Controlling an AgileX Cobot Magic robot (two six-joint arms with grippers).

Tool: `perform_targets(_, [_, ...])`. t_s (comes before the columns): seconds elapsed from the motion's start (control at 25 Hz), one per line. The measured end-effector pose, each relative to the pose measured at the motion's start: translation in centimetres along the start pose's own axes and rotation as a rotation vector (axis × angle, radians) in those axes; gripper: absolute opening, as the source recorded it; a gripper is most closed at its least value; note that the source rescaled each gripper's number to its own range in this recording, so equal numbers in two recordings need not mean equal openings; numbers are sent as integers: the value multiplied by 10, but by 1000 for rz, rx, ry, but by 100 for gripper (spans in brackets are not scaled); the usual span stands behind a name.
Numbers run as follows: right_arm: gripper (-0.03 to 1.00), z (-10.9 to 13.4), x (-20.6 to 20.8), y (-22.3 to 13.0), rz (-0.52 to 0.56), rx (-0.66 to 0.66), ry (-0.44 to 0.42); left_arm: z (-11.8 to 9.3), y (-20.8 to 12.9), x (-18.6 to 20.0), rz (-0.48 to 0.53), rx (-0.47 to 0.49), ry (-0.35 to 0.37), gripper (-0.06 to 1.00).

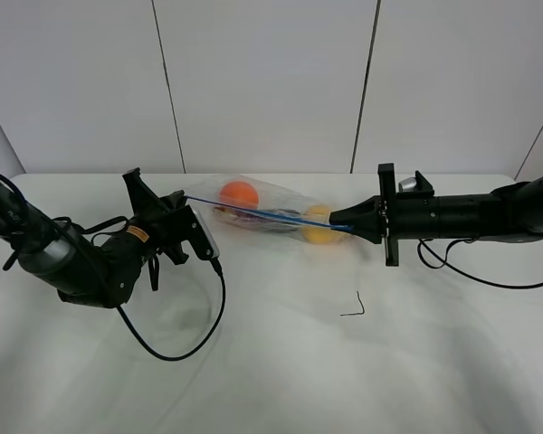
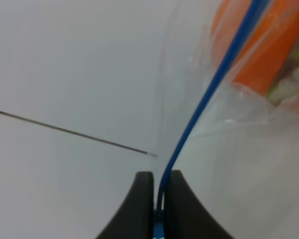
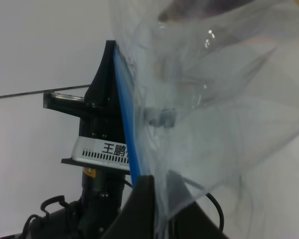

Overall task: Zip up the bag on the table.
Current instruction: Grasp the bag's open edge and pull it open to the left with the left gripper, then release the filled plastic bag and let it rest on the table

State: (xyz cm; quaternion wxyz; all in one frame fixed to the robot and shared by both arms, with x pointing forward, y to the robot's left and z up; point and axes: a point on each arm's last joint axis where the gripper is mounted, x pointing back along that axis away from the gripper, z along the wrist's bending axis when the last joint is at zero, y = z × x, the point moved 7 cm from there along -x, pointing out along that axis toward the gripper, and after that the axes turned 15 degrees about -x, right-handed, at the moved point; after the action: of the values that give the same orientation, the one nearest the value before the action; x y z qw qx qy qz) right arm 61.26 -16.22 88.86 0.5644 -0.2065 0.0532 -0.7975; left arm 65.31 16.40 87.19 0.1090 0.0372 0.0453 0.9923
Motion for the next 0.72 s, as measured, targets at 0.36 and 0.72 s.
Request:
perform_targets(0.36, [0,0,0,0,0,0,-1,0,1,0,-25,44,-2,3])
perform_targets(0.72, [0,-3,2,0,7,8,-18,2,-23,0,91,289,19,66])
